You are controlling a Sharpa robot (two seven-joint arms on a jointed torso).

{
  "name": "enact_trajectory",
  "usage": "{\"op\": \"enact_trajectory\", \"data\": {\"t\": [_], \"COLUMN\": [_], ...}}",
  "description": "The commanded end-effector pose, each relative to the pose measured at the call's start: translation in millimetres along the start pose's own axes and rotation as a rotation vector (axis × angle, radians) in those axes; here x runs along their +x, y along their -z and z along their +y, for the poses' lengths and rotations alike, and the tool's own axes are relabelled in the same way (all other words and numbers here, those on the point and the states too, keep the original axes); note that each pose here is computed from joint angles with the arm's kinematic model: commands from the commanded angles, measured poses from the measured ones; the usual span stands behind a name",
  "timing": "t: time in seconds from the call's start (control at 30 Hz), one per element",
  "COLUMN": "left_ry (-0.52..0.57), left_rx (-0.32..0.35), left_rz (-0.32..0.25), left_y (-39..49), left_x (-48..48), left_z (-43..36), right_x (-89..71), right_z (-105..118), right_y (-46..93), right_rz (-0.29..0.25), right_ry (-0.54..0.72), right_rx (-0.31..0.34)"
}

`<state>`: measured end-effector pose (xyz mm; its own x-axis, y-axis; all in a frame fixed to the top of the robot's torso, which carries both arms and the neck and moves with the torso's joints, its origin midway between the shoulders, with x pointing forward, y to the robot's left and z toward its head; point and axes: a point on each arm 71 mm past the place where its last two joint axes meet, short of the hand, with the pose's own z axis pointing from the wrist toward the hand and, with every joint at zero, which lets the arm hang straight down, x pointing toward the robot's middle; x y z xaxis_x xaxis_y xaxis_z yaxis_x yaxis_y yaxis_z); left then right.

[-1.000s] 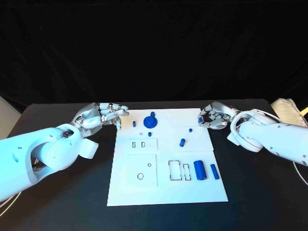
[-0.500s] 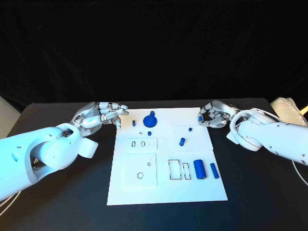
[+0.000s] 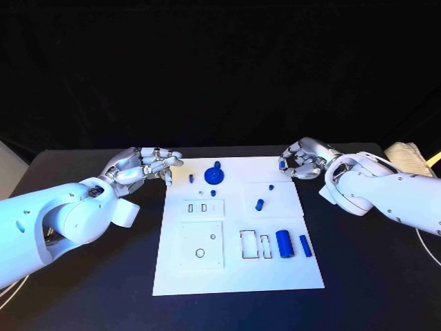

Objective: Assemble the parts on the task board

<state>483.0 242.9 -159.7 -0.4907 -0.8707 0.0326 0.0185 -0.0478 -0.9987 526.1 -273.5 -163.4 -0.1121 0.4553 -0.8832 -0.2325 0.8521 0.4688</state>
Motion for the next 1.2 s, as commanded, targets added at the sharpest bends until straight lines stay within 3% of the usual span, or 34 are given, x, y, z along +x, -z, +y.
{"op": "enact_trajectory", "data": {"t": [0.03,0.27,0.57,0.87,1.2], "left_ry": [0.001,-0.018,-0.050,-0.071,-0.091], "left_rx": [0.003,-0.011,-0.033,-0.060,-0.067], "left_rz": [0.010,0.009,0.004,-0.015,-0.034], "left_y": [-1.4,-4.7,-9.3,-11.0,-10.6], "left_x": [1.7,3.6,7.0,7.3,6.4], "left_z": [-0.1,2.0,5.1,8.2,8.7], "right_x": [-2.8,12.5,61.9,101.7,126.1], "right_z": [11,59,115,139,151], "right_y": [0.8,0.5,-1.7,1.5,5.0], "right_rz": [-0.018,0.022,0.112,0.136,0.138], "right_ry": [-0.009,-0.029,-0.047,-0.033,-0.002], "right_rx": [0.061,0.023,-0.031,-0.037,-0.048]}}
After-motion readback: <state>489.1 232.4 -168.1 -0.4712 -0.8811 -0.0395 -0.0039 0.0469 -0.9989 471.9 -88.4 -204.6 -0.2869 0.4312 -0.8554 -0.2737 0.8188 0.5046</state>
